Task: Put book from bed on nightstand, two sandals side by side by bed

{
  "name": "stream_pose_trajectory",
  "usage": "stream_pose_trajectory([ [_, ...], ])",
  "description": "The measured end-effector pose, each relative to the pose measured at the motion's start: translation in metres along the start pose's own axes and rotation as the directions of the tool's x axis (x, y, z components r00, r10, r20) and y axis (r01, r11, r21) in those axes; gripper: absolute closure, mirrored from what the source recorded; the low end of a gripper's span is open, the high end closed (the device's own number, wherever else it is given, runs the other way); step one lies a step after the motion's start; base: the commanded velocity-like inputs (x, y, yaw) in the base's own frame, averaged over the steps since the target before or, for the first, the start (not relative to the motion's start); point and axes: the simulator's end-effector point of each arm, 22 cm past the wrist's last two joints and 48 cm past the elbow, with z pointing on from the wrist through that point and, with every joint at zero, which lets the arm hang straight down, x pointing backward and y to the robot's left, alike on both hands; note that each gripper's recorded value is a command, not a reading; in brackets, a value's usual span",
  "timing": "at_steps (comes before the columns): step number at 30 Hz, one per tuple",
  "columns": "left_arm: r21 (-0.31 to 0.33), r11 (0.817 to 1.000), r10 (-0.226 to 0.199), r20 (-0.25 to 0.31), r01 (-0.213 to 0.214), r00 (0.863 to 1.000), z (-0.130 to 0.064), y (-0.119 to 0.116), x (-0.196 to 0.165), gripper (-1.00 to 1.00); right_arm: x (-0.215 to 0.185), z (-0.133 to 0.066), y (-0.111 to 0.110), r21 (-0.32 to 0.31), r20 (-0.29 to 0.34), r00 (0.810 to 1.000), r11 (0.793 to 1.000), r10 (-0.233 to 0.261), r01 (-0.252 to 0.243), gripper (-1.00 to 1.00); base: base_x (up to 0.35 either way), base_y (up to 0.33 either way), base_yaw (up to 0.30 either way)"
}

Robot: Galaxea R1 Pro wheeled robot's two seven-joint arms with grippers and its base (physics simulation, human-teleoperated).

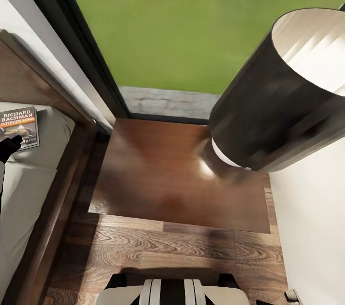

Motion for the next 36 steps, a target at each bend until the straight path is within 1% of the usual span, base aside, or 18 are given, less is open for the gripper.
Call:
stream_pose_trajectory([
  [21, 0.0, 1.0, -0.001, 0.0, 0.001, 1.0, 0.0, 0.0, 0.0, -1.0, 0.0, 0.0, 0.0, -0.001, 0.002, 1.0, 1.0, 0.0, 0.0, -1.0, 0.0, 0.0, 0.0],
  [26, -0.008, 1.0, 0.006, -0.007, -0.006, 1.0, 0.0, 0.003, 0.002, -1.0, 0.0, 0.0, 0.001, -0.002, 0.0, 1.0, 1.0, -0.001, 0.001, -1.0, 0.0, 0.0, -0.137],
  [29, -0.01, 1.0, -0.002, -0.03, 0.002, 1.0, 0.002, 0.005, 0.013, -1.0, -0.001, 0.0, 0.001, -0.002, 0.0, 1.0, 1.0, -0.003, 0.003, -1.0, 0.0, 0.0, -0.117],
  [30, -0.008, 1.0, -0.004, -0.023, 0.004, 1.0, 0.001, 0.004, 0.01, -1.0, -0.001, 0.0, 0.001, -0.003, 0.0, 1.0, 1.0, -0.003, 0.003, -1.0, 0.0, 0.0, -0.046],
  [36, -0.01, 1.0, 0.0, -0.024, 0.0, 1.0, 0.001, 0.004, 0.01, -1.0, -0.001, 0.0, 0.001, -0.003, 0.0, 1.0, 1.0, -0.004, 0.004, -1.0, 0.0, 0.0, -0.015],
])
